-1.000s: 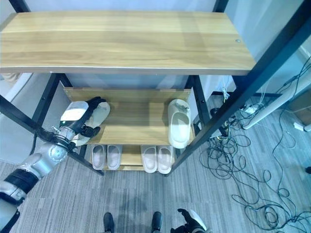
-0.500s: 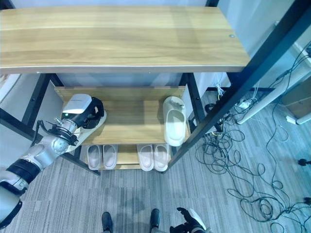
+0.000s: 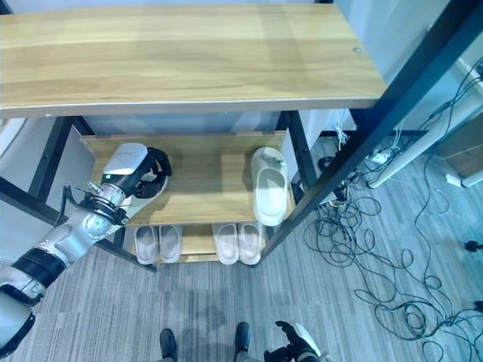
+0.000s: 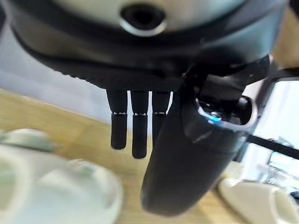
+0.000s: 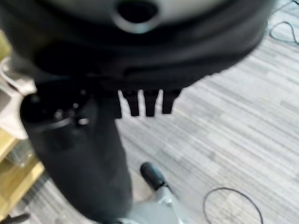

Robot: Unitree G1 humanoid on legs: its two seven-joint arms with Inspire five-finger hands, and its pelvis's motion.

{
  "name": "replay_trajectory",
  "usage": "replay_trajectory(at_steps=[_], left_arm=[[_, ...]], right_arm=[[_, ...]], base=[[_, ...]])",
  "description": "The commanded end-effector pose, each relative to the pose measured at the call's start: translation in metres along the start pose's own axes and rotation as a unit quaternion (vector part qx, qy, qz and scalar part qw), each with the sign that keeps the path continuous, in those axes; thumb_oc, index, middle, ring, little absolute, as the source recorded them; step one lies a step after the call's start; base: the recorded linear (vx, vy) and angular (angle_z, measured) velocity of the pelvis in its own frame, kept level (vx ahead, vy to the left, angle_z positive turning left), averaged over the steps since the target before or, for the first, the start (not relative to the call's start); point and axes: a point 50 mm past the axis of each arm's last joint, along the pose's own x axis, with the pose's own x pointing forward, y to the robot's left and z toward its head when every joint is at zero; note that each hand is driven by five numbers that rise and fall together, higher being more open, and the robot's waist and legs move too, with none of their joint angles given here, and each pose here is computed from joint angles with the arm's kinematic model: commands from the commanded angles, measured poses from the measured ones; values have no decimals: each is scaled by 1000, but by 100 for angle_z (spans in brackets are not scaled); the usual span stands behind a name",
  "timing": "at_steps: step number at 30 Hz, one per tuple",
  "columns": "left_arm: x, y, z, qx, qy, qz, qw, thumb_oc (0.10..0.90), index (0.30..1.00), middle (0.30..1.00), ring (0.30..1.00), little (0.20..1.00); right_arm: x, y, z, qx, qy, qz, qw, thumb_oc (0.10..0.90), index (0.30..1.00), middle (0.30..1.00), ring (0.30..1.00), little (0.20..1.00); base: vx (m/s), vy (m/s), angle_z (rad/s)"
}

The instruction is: Arrange the slippers neatly on the shoe rack.

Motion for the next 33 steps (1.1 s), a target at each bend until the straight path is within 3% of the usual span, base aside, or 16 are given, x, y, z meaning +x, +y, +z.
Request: replay_trajectory(at_steps=[1, 10, 20, 27, 33], left_arm=[[13, 64, 11, -22, -53, 131, 990, 800, 900, 900, 900, 900], [-15, 94, 4, 71, -83, 103, 989, 800, 900, 900, 900, 900], [-58, 116, -27, 161, -32, 25, 986, 800, 900, 900, 900, 900], [-85, 116, -48, 214, 13, -36, 976, 800, 900, 900, 900, 900], [-83, 105, -62, 215, 46, 8, 976, 800, 900, 900, 900, 900]], right_arm=[[-5, 2, -12, 3, 15, 2, 1000, 800, 900, 900, 900, 900], [-8, 4, -16, 7, 15, 4, 1000, 800, 900, 900, 900, 900], [-14, 7, -32, 3, 38, 21, 999, 800, 900, 900, 900, 900], [-14, 10, -32, -2, 38, 31, 999, 800, 900, 900, 900, 900], [-11, 11, -23, 3, 27, 28, 999, 800, 900, 900, 900, 900]], base=[[0, 0, 0], [0, 0, 0], [14, 18, 5], [10, 29, 5], [-7, 8, 1]])
